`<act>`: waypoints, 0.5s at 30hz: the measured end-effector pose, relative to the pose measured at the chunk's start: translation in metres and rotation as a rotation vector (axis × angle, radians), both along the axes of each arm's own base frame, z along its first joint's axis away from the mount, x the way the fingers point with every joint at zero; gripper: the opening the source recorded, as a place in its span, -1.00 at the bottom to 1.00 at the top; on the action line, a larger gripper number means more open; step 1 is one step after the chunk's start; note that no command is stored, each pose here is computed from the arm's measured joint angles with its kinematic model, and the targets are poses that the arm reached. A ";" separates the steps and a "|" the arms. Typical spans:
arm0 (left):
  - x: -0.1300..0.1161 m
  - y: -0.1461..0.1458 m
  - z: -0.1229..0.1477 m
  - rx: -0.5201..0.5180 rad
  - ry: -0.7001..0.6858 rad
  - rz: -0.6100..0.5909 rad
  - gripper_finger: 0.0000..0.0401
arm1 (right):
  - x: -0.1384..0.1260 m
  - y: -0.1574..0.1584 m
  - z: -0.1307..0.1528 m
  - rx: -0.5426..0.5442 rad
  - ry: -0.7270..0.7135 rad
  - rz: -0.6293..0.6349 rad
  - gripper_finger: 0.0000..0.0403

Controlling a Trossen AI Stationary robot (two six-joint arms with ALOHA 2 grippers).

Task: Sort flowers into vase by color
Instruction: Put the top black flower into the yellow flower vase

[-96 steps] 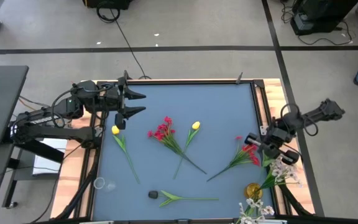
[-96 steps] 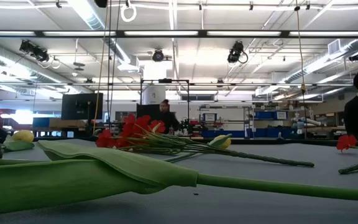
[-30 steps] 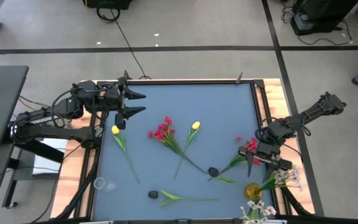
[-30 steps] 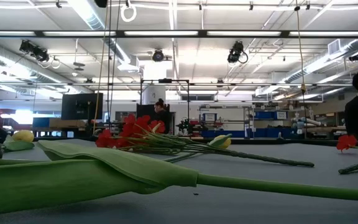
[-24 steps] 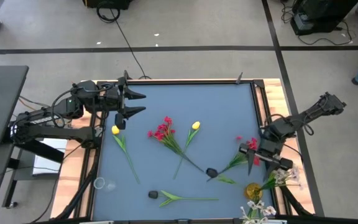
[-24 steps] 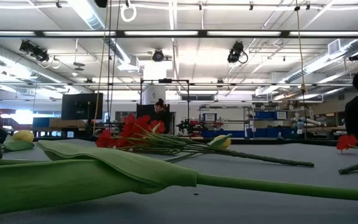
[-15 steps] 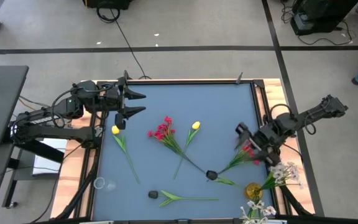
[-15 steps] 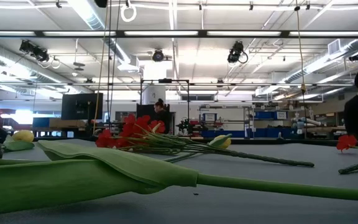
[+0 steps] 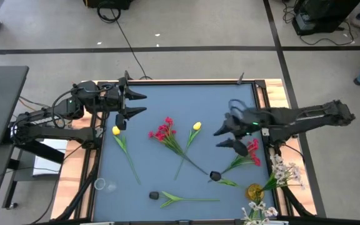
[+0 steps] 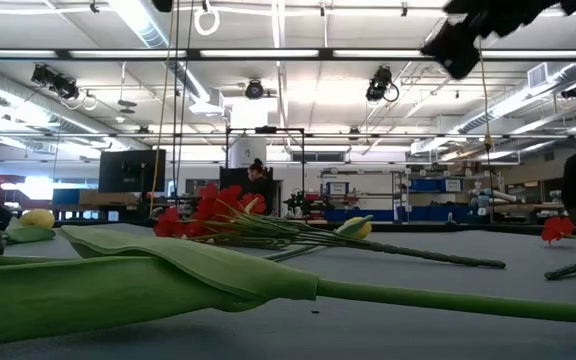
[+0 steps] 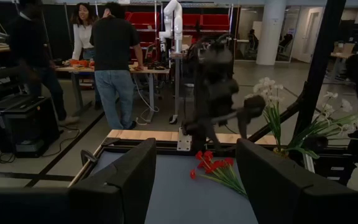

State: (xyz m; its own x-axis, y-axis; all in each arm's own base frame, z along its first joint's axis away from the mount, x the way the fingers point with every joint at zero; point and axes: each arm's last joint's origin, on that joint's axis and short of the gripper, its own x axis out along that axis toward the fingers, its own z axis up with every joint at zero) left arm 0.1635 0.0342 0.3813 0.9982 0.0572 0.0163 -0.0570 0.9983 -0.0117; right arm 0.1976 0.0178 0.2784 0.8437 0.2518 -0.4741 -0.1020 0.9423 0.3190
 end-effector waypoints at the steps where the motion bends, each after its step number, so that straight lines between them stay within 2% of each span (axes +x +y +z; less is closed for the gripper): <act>1: 0.000 0.000 0.000 0.000 0.000 0.000 0.13 | 0.006 -0.002 -0.004 0.022 0.042 0.043 0.26; 5: 0.000 0.000 0.000 0.000 0.000 0.000 0.13 | 0.028 -0.007 -0.019 0.166 0.094 0.290 0.22; 10: 0.000 0.000 0.000 0.000 0.000 0.000 0.13 | 0.053 -0.010 -0.045 0.362 0.151 0.494 0.11; 15: 0.000 0.000 0.000 0.000 0.000 0.000 0.13 | 0.073 -0.010 -0.074 0.443 0.223 0.533 0.02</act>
